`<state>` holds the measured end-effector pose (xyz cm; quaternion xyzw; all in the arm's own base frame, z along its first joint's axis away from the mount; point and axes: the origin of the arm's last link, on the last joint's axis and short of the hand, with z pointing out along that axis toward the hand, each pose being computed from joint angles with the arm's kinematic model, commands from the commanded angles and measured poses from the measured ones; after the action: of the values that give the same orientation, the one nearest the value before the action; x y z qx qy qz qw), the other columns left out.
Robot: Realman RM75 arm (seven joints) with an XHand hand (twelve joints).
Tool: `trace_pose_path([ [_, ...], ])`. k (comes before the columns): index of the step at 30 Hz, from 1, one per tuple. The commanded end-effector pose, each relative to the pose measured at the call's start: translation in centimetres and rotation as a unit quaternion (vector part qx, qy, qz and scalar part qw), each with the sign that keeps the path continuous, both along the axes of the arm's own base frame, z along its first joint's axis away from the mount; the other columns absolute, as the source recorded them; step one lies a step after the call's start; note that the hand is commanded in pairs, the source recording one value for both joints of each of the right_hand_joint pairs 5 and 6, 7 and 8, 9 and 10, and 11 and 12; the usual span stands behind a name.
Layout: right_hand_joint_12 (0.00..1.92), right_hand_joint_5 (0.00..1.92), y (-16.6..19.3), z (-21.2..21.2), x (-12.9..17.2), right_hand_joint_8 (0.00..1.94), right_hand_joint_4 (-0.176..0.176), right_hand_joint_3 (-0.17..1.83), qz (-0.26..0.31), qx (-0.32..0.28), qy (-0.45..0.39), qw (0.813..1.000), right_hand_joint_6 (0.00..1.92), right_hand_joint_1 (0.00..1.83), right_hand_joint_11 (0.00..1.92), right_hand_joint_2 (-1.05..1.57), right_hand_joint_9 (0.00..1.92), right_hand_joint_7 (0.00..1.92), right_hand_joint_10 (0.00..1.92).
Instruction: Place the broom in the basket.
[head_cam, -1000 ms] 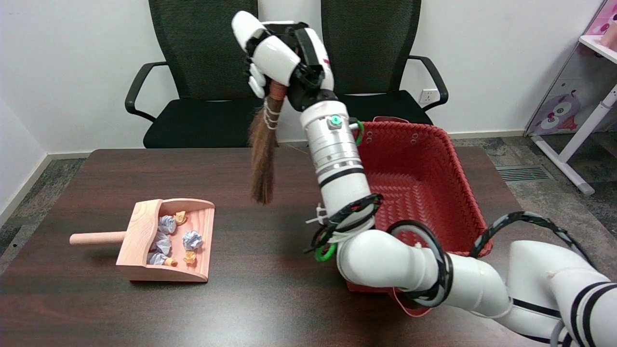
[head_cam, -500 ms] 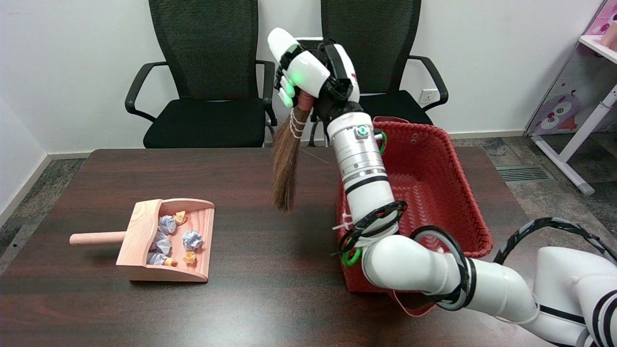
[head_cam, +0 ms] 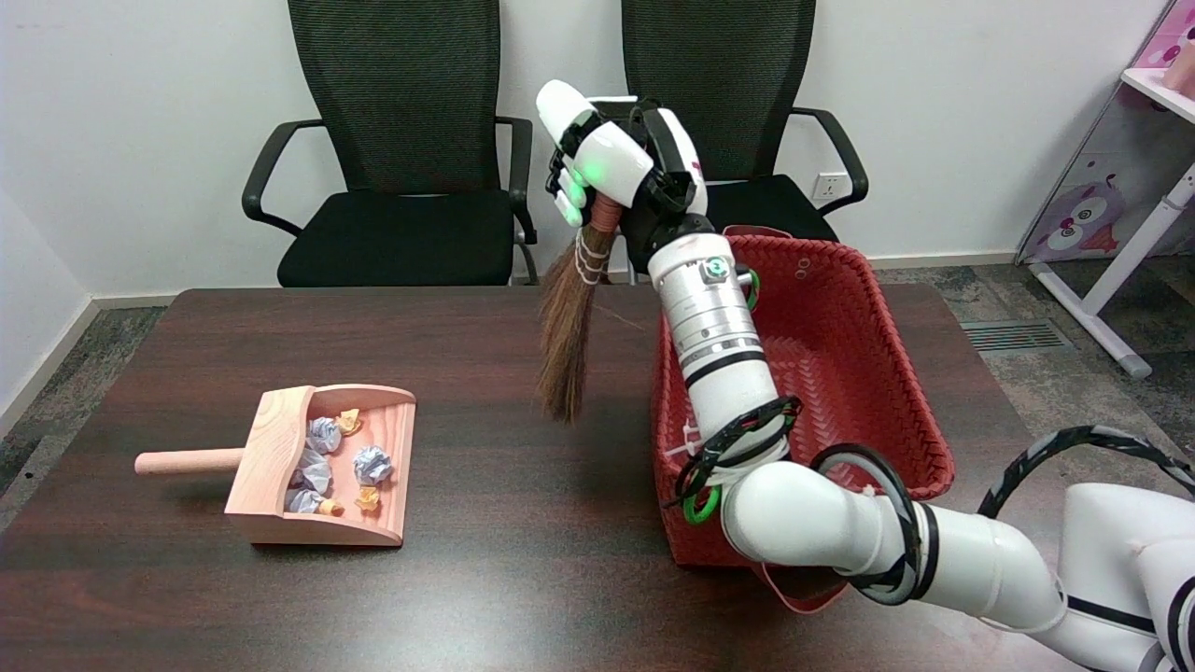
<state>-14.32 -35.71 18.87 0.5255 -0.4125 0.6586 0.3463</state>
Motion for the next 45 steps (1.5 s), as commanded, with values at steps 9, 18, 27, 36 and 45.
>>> trace_pose_path([
  [9,1.92,1.92,-0.5,0.5,0.5,1.92,0.066,1.08,-0.016,0.016,0.022,0.999,1.92,1.07,1.92,1.57,1.92,1.92,1.92],
  [18,1.92,1.92,-1.5,1.2,4.7,1.92,0.071,1.05,-0.021,0.031,0.079,0.996,1.92,1.09,1.92,1.57,1.92,1.92,1.92],
  [27,1.92,1.92,-1.9,1.2,7.6,1.92,0.071,1.04,-0.012,0.052,0.091,0.994,1.92,1.09,1.92,1.57,1.92,1.92,1.92],
  [36,1.92,1.92,-1.9,1.0,8.3,1.92,0.071,1.04,-0.004,0.055,0.087,0.995,1.92,1.09,1.92,1.57,1.92,1.92,1.92],
  [45,1.92,1.92,-2.1,1.0,8.5,1.92,0.071,1.05,-0.001,0.059,0.09,0.994,1.92,1.09,1.92,1.57,1.92,1.92,1.92],
])
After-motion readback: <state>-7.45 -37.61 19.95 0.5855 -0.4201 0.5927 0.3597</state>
